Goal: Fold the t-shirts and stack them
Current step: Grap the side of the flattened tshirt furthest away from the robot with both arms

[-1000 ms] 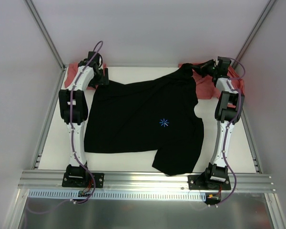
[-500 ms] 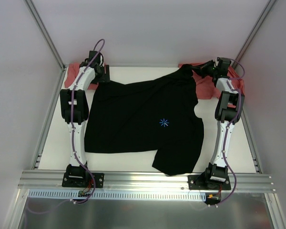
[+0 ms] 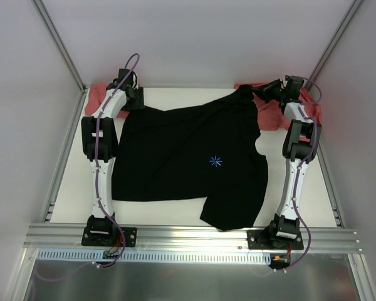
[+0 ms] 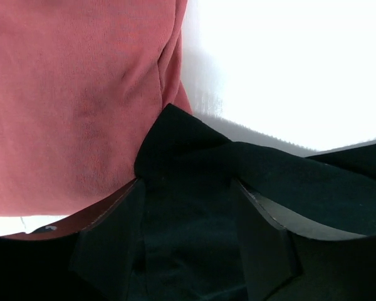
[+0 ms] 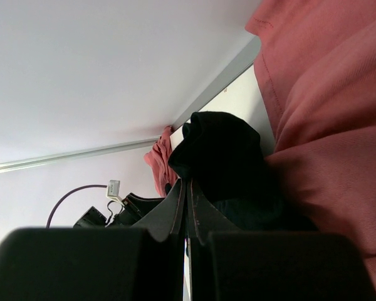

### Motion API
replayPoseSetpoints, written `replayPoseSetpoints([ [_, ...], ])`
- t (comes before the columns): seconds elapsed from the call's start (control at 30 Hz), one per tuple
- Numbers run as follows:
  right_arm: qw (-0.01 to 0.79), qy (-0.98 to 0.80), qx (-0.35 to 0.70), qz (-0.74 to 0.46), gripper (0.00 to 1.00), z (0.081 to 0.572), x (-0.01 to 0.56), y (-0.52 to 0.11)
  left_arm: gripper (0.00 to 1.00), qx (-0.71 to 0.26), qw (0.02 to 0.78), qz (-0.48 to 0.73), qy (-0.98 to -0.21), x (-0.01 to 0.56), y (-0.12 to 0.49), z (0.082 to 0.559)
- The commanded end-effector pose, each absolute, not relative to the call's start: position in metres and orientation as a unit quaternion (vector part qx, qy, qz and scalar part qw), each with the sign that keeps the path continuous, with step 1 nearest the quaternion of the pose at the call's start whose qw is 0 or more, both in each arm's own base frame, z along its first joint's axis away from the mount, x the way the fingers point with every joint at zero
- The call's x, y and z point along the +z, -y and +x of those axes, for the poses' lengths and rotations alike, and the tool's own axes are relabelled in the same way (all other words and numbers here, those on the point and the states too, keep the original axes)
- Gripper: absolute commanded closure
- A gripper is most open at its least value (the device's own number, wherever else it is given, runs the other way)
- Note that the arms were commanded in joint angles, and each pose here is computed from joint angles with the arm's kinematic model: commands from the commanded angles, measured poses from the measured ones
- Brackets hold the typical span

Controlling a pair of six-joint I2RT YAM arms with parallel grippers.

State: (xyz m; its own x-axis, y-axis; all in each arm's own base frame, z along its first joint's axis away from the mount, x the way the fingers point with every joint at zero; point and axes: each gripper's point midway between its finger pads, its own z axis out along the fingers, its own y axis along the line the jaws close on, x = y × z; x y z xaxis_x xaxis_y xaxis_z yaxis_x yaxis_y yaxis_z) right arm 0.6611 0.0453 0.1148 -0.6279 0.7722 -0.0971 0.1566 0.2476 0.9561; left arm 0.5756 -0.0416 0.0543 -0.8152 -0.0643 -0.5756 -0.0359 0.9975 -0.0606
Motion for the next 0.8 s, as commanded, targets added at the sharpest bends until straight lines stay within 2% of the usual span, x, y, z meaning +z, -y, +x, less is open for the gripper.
replayPoseSetpoints([
  [0.0,0.326,-0.725,0.538,0.282,1.0,0.658,0.165,-0.044,0.43,-0.021,0.323,-0.015,-0.946,0.069,0.045,0.585],
  [0.07,0.327,-0.723,0.538,0.284,1.0,0.659,0.166,-0.042,0.47,-0.018,0.323,-0.015,-0.946,0.068,0.043,0.585],
  [0.13,0.327,-0.723,0.539,0.283,1.0,0.659,0.167,-0.043,0.56,-0.015,0.328,-0.016,-0.944,0.069,0.043,0.588],
  [0.17,0.326,-0.723,0.539,0.284,1.0,0.658,0.165,-0.043,0.67,-0.013,0.33,-0.017,-0.944,0.07,0.042,0.588],
  [0.23,0.325,-0.723,0.538,0.285,1.0,0.658,0.164,-0.043,0.78,-0.01,0.336,-0.018,-0.942,0.072,0.041,0.591],
  [0.27,0.326,-0.723,0.539,0.284,1.0,0.658,0.166,-0.043,0.9,-0.005,0.338,-0.02,-0.941,0.072,0.039,0.592],
  [0.37,0.326,-0.723,0.538,0.284,1.0,0.657,0.166,-0.043,1.0,0.004,0.348,-0.02,-0.937,0.077,0.036,0.595],
  [0.57,0.326,-0.725,0.538,0.282,1.0,0.656,0.166,-0.044,1.0,0.016,0.374,-0.022,-0.927,0.096,0.029,0.603],
  [0.77,0.334,-0.722,0.541,0.274,1.0,0.655,0.18,-0.045,1.0,0.028,0.423,-0.026,-0.905,0.141,0.018,0.614],
])
